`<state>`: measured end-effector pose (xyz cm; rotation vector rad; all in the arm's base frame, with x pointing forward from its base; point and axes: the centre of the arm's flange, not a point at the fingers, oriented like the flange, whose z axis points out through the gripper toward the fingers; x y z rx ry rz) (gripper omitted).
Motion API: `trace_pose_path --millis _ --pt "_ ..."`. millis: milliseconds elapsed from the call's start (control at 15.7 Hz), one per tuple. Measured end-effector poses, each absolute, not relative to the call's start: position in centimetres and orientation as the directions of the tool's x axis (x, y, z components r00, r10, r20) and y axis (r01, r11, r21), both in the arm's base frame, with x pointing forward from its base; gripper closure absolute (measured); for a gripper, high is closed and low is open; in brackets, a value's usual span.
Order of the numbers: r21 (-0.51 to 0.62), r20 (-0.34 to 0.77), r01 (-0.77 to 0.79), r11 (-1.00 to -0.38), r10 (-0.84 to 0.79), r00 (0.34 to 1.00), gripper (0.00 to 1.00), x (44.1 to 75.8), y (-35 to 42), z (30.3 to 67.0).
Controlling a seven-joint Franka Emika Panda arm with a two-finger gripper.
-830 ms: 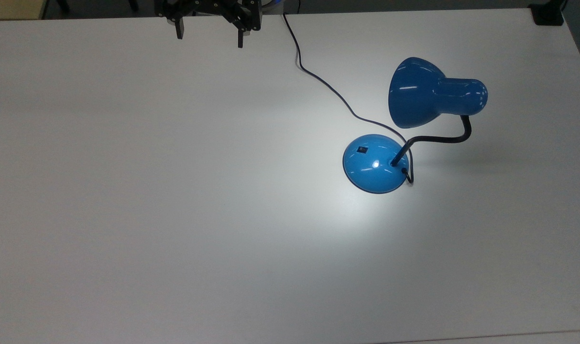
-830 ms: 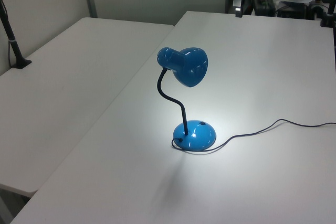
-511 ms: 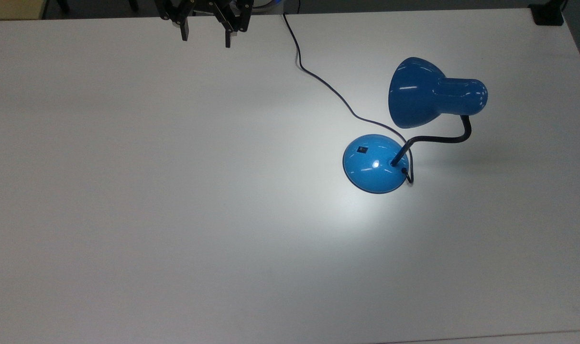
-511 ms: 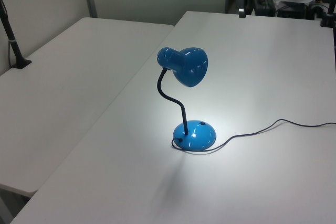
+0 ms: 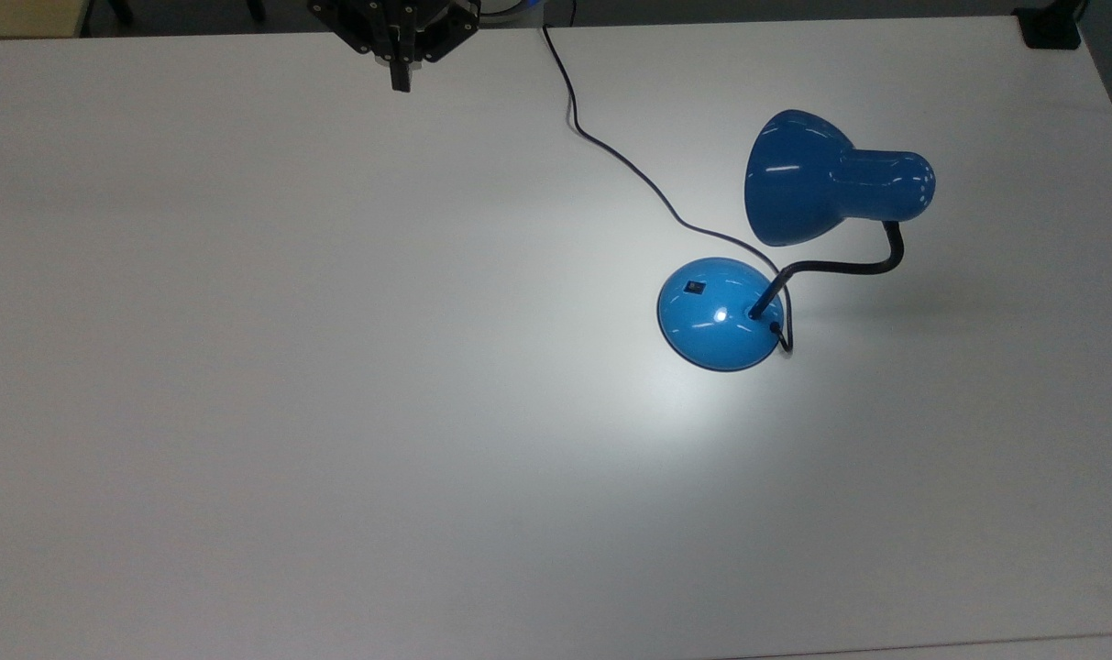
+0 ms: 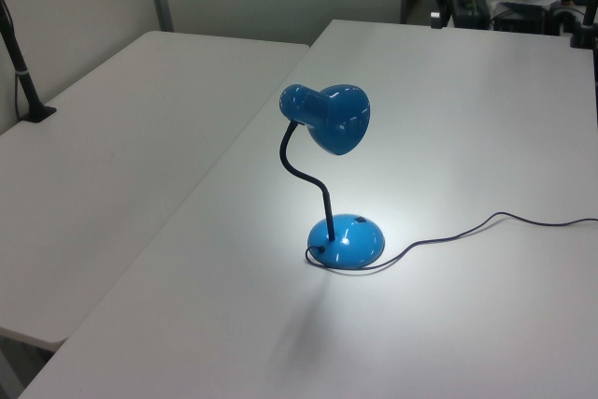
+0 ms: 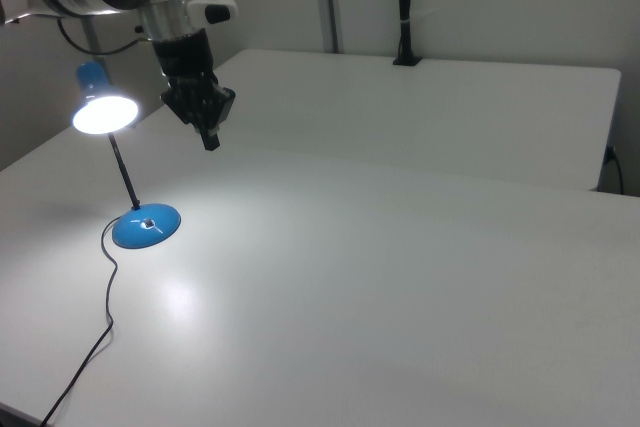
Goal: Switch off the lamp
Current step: 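Move the gripper over the blue lamp base toward its switch, then lower the gripper onto the switch on the blue lamp base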
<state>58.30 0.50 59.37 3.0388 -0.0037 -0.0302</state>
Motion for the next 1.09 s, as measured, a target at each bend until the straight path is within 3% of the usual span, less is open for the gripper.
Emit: trace_pose_path --millis 255,766,1086 --pt "0.080 -0.044 0.180 -0.980 0.177 0.983 0.99 58.4 4.8 55.1" --pt "0.053 0.005 0.452 -0.891 0.452 0.892 0.99 57.1 15.7 44.1" --pt "0.028 0.038 0.580 -0.814 0.581 0.813 0.99 57.6 18.8 40.7"
